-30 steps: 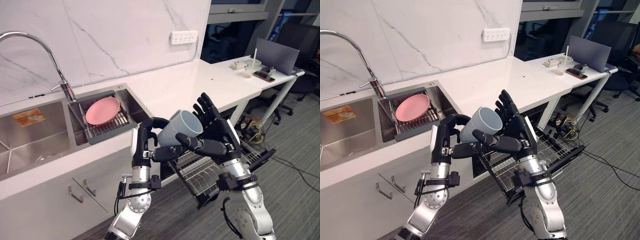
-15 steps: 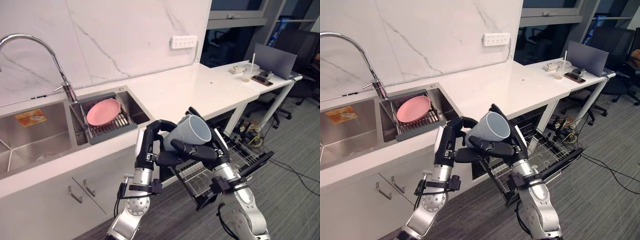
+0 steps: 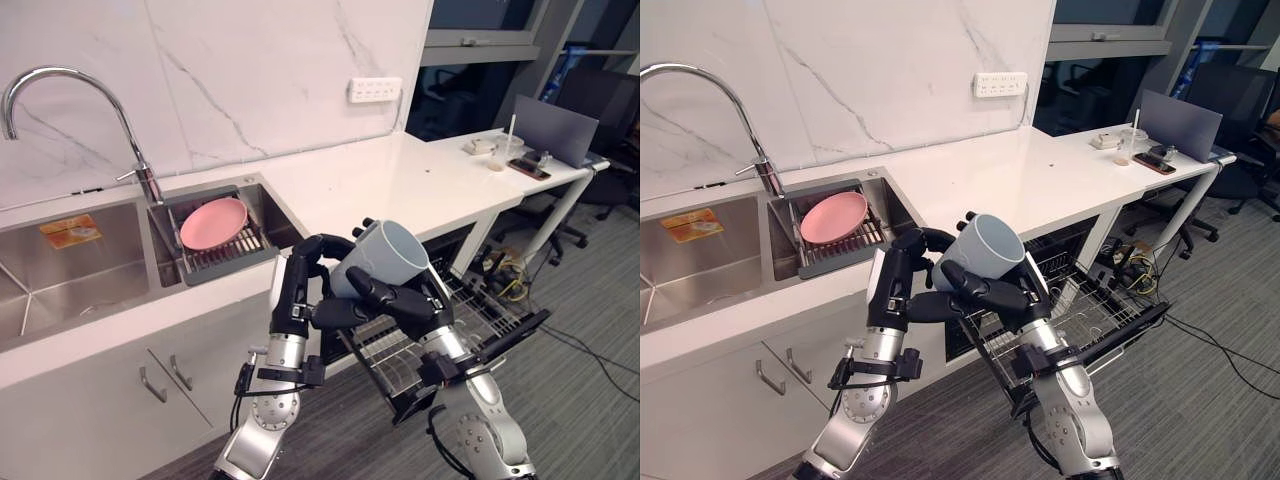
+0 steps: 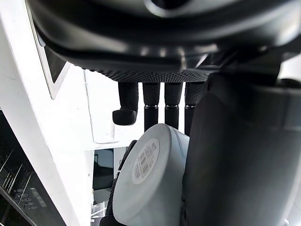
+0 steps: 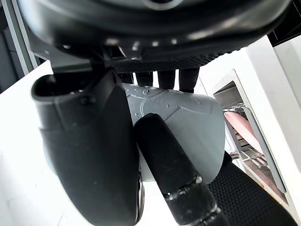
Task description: Walk over to the sink, pick up the cup, carry it to the dishwasher, place the cup inside the dishwasher, then close the dishwasher door
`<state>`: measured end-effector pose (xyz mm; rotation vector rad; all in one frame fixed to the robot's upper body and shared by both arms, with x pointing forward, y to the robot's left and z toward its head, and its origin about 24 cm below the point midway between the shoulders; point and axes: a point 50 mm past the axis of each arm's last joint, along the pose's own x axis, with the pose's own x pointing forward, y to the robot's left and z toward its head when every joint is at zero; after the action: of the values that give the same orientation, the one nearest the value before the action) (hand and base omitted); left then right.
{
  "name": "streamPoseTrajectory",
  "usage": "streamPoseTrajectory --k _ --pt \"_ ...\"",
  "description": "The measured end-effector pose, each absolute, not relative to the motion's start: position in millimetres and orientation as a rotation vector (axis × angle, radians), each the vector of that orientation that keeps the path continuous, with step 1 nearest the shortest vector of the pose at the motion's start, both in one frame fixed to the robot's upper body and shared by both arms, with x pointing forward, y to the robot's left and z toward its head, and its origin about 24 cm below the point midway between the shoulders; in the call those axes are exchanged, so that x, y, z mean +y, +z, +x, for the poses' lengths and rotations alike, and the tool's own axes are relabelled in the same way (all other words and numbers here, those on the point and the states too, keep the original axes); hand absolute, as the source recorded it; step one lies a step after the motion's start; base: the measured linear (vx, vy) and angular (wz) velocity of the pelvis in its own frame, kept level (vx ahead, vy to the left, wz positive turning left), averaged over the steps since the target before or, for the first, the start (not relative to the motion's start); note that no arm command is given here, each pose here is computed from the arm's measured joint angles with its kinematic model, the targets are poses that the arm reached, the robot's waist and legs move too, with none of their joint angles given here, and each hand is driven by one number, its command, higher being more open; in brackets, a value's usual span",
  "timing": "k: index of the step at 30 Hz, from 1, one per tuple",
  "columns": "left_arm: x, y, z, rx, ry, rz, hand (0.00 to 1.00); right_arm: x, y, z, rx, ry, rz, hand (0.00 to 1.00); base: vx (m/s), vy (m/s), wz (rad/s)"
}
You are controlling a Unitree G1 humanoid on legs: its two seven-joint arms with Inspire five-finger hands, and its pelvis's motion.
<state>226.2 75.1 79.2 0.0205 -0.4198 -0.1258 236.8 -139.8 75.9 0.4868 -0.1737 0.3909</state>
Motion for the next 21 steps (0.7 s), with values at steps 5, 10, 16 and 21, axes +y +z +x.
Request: streamPoseTrajectory --k 5,10,16,21 --pt "70 77 219 -0.408 -0.194 0.010 1.00 -144 76 238 -0.185 0.337 0.546 0.00 -0.04 -0.023 0.00" --pt "65 66 205 -0.365 -0.300 0.021 1.00 -157 71 240 -0.173 0.270 0.511 0.00 0.00 0.000 0.00" --pt "94 38 202 -0.225 -0.226 0.035 1.00 -210 67 238 -0.180 -0.013 0.394 0.00 -0.01 -0.003 0.05" --pt "119 7 190 -0.060 -0.223 0.033 1.00 -255 64 231 -0.126 -0.221 0.194 0.00 -0.03 -0.015 0.03"
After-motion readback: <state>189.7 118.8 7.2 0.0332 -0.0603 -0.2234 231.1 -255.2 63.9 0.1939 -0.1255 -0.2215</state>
